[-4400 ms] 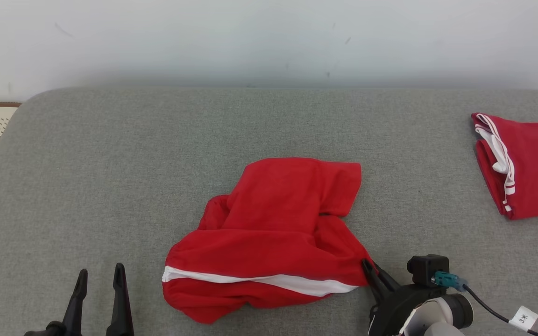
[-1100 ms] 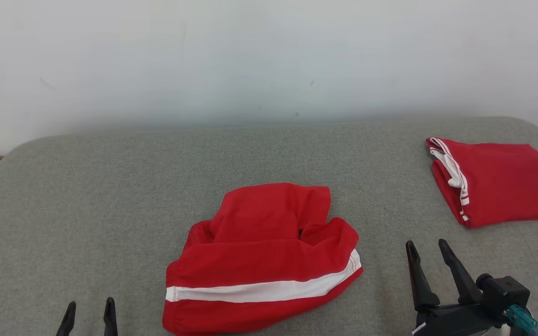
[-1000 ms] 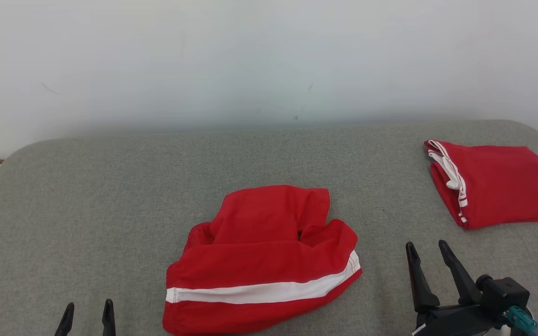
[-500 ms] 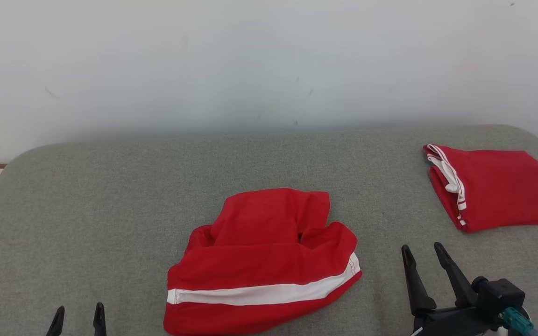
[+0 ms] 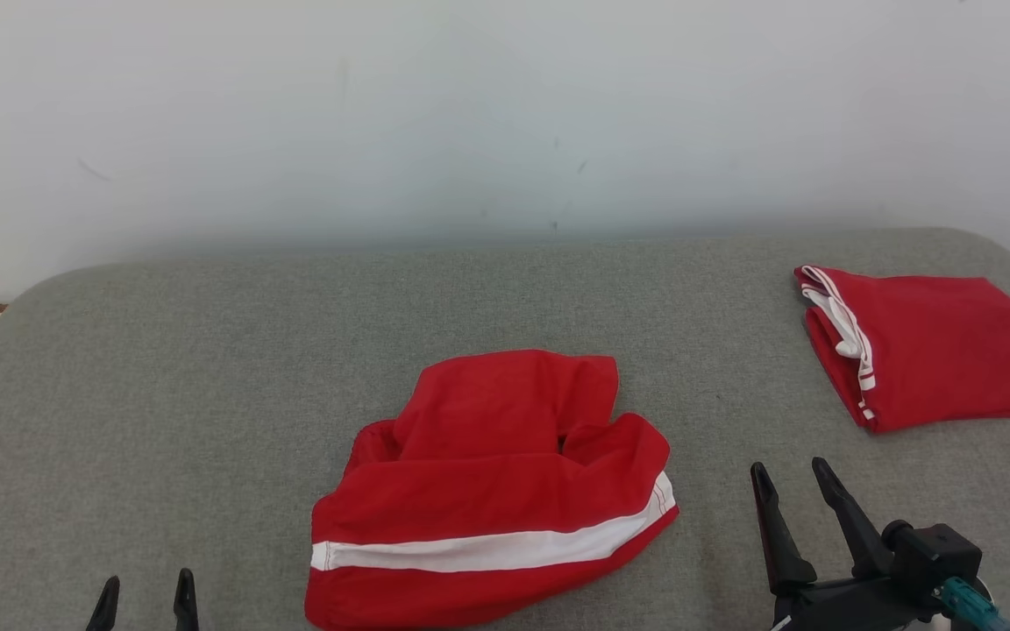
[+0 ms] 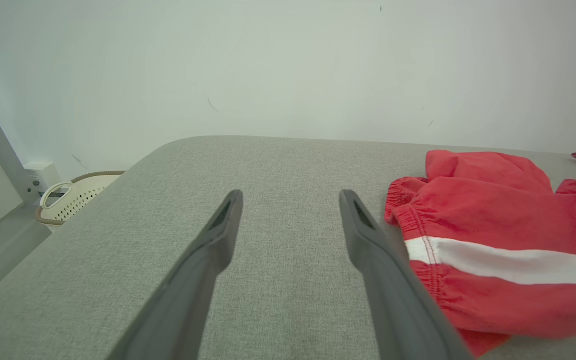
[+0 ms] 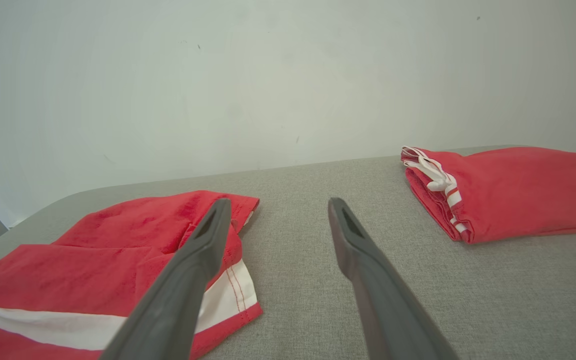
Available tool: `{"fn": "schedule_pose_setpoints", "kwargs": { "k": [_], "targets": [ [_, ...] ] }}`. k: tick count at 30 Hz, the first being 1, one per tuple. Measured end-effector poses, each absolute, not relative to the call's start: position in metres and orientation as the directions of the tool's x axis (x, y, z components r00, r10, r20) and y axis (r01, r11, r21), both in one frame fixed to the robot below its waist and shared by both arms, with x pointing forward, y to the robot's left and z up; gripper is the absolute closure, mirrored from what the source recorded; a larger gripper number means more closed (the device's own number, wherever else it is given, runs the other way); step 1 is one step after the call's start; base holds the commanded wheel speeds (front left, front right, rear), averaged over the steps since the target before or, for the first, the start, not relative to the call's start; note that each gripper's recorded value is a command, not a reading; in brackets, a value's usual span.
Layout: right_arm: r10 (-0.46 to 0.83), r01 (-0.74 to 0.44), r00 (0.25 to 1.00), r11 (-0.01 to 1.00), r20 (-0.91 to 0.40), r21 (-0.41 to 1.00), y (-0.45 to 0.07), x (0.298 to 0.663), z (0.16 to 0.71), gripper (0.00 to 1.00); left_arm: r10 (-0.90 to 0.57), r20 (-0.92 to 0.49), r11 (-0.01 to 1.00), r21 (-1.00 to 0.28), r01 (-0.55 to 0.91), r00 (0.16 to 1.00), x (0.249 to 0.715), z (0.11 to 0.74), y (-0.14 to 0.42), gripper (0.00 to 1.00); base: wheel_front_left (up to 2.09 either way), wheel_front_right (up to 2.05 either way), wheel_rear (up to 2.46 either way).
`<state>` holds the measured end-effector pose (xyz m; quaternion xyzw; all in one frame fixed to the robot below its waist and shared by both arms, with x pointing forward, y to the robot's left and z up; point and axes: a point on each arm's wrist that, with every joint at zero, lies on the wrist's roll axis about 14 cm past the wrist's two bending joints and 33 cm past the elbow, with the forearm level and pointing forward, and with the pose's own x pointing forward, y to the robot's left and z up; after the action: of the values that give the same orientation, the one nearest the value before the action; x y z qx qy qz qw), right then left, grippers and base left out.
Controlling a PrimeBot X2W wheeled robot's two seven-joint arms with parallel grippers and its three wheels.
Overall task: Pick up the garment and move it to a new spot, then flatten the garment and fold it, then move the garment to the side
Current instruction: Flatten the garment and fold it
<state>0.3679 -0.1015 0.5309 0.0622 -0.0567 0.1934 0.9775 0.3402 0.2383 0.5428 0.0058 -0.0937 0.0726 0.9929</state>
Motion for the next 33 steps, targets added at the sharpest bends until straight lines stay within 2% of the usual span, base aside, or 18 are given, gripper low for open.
{"fn": "schedule_pose_setpoints", "kwargs": {
  "k": [23, 33],
  "targets": [
    [0.379, -0.393, 0.916, 0.914, 0.132, 0.102, -0.099, 0.366, 0.53, 0.0, 0.153, 0.189, 0.988, -0.023, -0.151, 0.97, 0.338, 0.544, 0.238, 0.0, 0.0, 0.0, 0.0],
    [0.433, -0.437, 0.899, 0.894, 0.059, 0.1, -0.086, 0.367, 0.514, 0.0, 0.042, 0.146, 0.996, -0.089, -0.029, 0.988, 0.345, 0.529, 0.205, 0.0, 0.0, 0.0, 0.0]
  ]
}}
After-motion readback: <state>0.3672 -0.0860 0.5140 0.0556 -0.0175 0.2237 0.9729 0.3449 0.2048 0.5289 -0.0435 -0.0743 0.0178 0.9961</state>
